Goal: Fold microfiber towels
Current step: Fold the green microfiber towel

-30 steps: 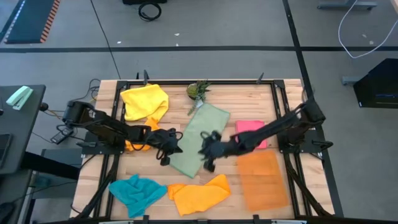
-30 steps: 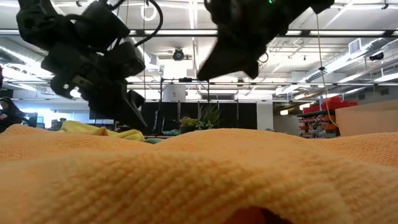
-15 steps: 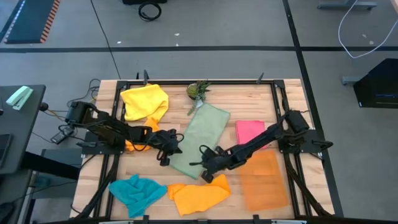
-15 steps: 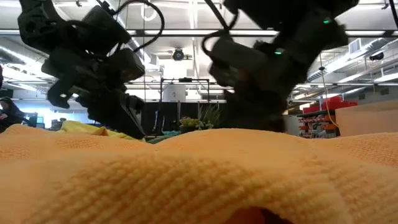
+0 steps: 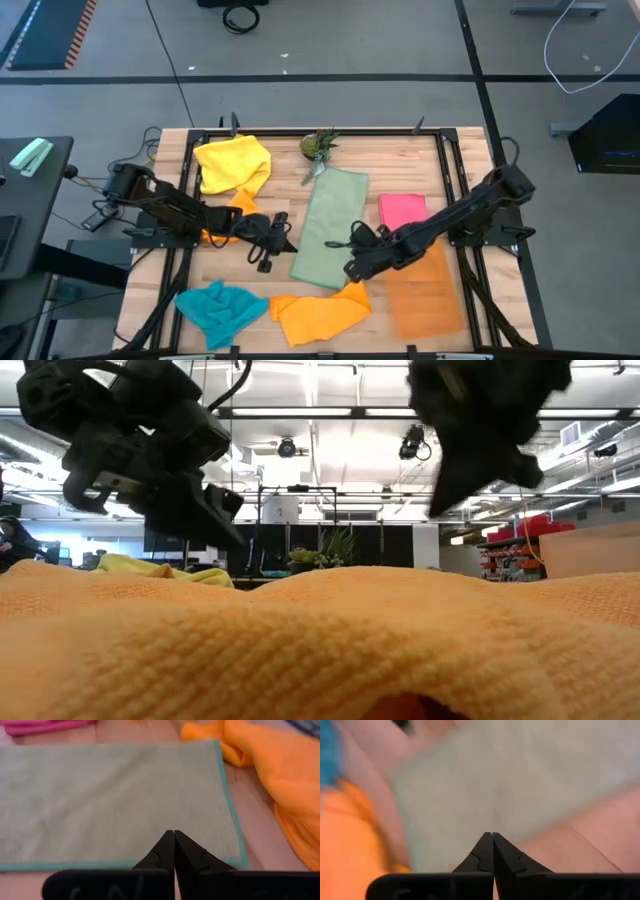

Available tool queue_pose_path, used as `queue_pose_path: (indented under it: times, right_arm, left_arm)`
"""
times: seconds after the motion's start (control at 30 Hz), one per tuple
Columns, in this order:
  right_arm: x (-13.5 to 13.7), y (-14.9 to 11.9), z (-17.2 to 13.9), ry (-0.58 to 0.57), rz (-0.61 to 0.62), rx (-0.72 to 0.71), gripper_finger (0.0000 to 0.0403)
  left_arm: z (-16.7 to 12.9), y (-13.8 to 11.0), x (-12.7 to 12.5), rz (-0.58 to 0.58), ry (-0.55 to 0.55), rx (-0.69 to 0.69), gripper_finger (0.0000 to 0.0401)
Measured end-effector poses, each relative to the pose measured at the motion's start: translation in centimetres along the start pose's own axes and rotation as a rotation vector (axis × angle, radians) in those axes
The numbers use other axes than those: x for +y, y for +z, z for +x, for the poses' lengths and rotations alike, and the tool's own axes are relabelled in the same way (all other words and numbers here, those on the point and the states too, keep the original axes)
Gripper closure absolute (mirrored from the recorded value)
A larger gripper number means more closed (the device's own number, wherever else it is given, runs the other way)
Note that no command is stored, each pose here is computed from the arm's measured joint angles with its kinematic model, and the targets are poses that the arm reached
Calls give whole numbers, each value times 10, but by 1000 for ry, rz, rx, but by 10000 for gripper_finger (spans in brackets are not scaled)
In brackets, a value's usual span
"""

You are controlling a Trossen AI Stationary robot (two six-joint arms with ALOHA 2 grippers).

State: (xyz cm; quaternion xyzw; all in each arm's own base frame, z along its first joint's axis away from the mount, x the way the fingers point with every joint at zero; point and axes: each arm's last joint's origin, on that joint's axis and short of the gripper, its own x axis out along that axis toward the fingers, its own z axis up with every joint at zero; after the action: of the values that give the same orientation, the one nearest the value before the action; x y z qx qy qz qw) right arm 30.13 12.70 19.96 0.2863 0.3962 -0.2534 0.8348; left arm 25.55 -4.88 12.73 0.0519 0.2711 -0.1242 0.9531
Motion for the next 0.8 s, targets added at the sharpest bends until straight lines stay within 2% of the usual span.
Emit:
queue_pose_path:
  times: [0.07, 0.17, 0.27, 0.4, 0.5, 0.7, 0.8]
  right_arm:
    - [9, 4, 2, 77, 3, -53, 401]
    - [24, 6, 26, 195, -9, -79, 401]
    - [27, -2, 55, 217, -24, -32, 401]
    - [26, -12, 78, 172, -43, 16, 401]
    - [22, -18, 84, 141, -68, 62, 401]
    - [3, -25, 77, -37, -80, 169, 401]
    - [-2, -23, 72, -95, -108, 158, 401]
  left_arm:
    - [0, -1, 0, 25, 17, 4, 389]
    - [0, -1, 3, 65, 98, 14, 395]
    - [-1, -1, 7, 63, 155, 14, 395]
    - [-1, 3, 7, 72, 176, -12, 392]
    - [-2, 3, 8, 73, 177, -13, 396]
    - [-2, 2, 5, 81, 169, 6, 389]
    - [-2, 2, 0, 102, 151, 7, 395]
